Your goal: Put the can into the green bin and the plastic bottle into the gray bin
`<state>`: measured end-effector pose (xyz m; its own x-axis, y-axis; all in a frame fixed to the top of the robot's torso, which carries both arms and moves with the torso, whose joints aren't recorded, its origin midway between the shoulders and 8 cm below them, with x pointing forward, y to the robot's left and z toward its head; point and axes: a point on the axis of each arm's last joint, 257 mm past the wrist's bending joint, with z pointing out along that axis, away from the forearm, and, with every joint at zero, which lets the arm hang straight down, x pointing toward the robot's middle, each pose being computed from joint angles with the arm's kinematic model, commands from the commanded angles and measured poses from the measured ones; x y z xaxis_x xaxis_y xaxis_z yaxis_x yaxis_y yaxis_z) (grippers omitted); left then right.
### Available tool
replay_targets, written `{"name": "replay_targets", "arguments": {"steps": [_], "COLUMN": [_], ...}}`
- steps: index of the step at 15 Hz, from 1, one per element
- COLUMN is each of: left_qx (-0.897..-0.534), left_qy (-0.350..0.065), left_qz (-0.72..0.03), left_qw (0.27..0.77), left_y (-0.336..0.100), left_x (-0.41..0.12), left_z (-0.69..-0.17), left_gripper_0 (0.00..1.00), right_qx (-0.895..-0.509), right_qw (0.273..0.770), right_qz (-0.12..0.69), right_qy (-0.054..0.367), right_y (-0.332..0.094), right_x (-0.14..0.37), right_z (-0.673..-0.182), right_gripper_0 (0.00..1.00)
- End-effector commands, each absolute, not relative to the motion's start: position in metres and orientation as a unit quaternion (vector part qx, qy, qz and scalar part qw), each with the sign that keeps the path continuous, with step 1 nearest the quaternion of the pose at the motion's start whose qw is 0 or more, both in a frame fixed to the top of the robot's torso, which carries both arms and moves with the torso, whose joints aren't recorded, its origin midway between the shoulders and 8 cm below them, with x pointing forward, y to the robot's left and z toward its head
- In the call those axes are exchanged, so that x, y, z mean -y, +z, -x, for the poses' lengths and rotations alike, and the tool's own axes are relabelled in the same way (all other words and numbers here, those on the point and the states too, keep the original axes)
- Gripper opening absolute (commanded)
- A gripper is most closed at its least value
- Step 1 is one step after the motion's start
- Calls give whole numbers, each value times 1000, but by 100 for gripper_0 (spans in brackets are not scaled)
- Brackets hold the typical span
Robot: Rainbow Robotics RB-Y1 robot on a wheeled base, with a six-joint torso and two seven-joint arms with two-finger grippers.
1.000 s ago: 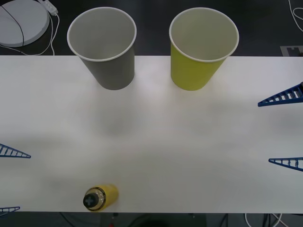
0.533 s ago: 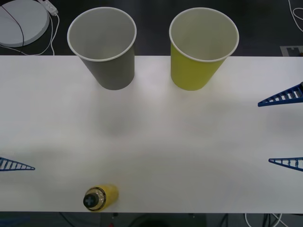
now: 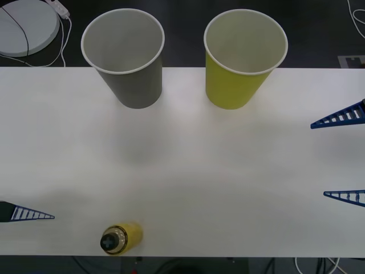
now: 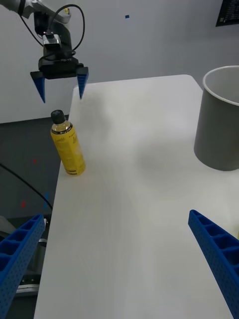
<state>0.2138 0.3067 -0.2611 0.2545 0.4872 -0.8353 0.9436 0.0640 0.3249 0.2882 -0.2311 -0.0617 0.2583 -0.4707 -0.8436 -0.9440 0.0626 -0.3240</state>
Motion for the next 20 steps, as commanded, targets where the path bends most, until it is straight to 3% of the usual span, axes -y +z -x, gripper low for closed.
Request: {"name": "replay_targets", "arguments": {"steps": [1, 6, 20], "left_qx": [-564, -574, -561], "left_qy": [-247, -236, -266], "left_qz": [-632, -626, -583], "left_qw": [470, 473, 525], "left_y": [-271, -290, -303], "left_x": [-301, -293, -228], "left_z": [-211, -212, -226], "left_gripper_0": [100, 100, 100], "right_qx": [-555, -555, -555], "right_qw": [472, 472, 472], "right_qz": [637, 637, 637], "right_qy": [250, 250, 250], "right_y": [-62, -62, -62], "right_x": [231, 231, 231], "right_z": [-288, -288, -288], "right_gripper_0": [100, 100, 100]}}
